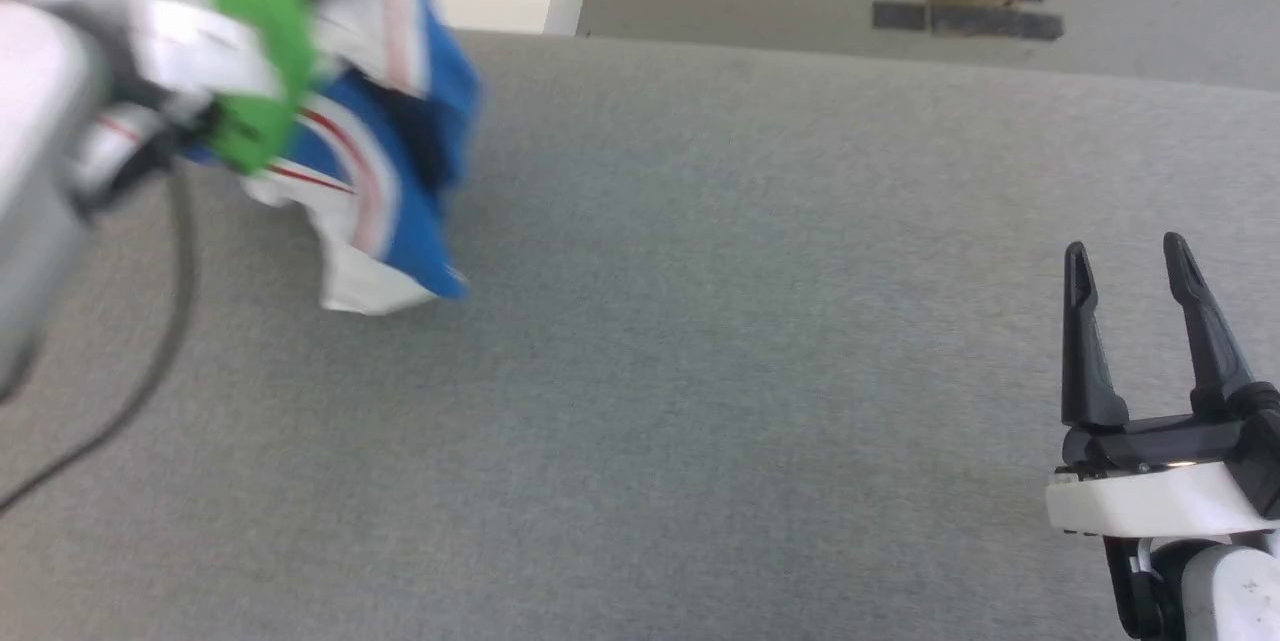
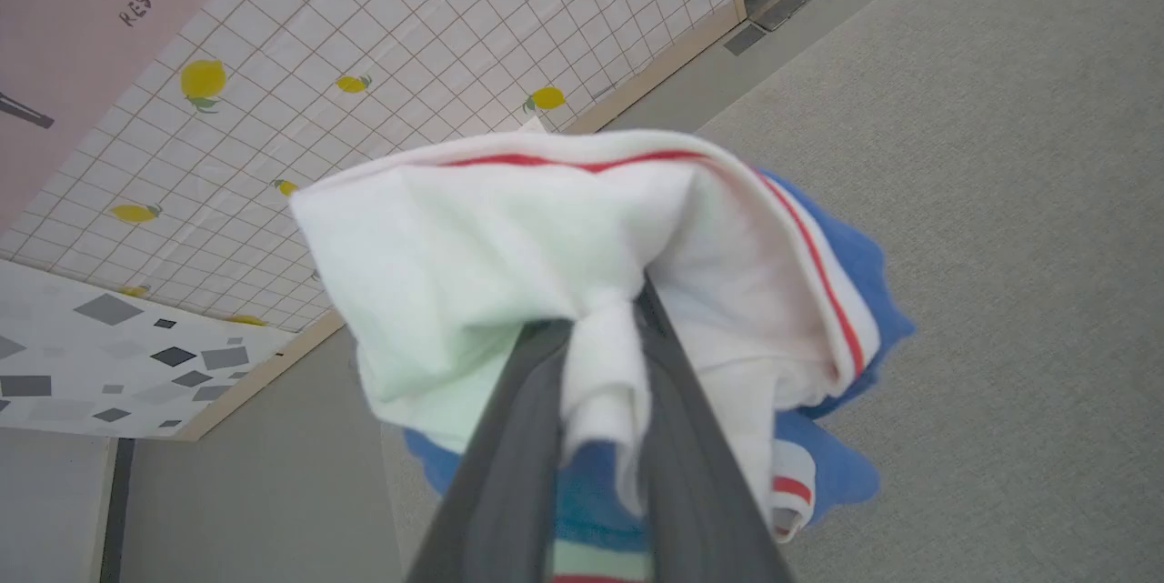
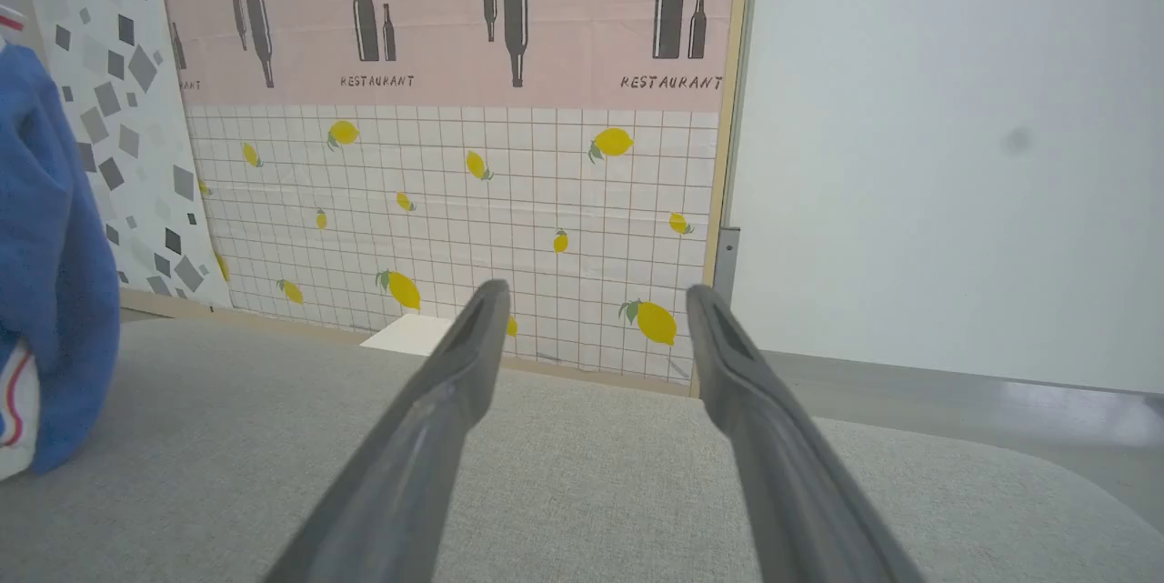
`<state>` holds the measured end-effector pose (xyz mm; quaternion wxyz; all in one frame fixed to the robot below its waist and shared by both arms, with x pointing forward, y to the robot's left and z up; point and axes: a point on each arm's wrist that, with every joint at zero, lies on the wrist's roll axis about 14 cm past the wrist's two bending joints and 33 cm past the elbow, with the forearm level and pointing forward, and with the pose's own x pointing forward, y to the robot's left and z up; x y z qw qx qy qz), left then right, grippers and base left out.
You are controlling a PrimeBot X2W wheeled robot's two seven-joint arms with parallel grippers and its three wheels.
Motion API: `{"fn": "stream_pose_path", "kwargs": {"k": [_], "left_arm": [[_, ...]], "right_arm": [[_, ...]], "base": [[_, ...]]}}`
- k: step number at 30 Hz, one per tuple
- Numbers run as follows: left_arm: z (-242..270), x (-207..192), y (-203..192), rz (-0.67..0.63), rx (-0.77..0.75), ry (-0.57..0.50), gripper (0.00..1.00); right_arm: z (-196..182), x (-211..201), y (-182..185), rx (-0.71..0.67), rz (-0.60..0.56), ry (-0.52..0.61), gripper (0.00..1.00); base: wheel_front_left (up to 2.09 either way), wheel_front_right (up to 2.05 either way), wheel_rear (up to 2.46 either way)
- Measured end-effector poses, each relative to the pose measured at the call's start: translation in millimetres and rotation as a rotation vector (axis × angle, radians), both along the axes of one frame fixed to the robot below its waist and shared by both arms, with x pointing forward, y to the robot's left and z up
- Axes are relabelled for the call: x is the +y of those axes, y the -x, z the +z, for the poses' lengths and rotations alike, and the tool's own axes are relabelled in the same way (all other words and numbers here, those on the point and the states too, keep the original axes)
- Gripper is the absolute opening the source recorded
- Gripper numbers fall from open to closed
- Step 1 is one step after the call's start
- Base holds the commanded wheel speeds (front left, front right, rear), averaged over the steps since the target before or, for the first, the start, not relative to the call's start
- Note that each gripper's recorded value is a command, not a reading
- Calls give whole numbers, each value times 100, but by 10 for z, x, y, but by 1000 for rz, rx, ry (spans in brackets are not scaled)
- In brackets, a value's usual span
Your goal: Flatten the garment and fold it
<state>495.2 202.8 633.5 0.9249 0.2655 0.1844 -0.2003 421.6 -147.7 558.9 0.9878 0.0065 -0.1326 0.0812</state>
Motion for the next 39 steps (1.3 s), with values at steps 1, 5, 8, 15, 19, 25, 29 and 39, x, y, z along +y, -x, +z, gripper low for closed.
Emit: {"fn": "stream_pose_path", "kwargs": {"k": [1, 5, 8, 15, 19, 25, 29, 39], "left_arm": [[-38, -184, 24, -49, 5, -1, 0], [-271, -954, 148, -250, 43, 9, 0], [-512, -1592, 291, -402, 88, 40, 0], [-1042, -2637, 699, -621, 222, 144, 0], [-1460, -2899, 929, -676, 320, 149, 0], [-2084, -3091, 1302, -712, 493, 180, 0], [-2342, -3213, 1624, -756, 585, 178, 0], [-2275, -3358, 1722, -812, 481, 239, 100]], "right_arm": [[32, -35, 31, -7, -9, -2, 100], [119, -229, 144, -27, -64, -2, 100], [143, -357, 225, -31, -100, 2, 100], [143, -707, 394, -24, -205, 11, 100], [152, -920, 441, -24, -270, 23, 100], [34, -1071, 409, 13, -316, 36, 100], [-32, -1128, 402, 35, -334, 46, 100], [-45, -1134, 408, 40, -336, 47, 100]], "base": [[0, 0, 0], [0, 0, 0], [0, 0, 0], [0, 0, 0], [0, 0, 0], [0, 0, 0], [0, 0, 0], [0, 0, 0]]}}
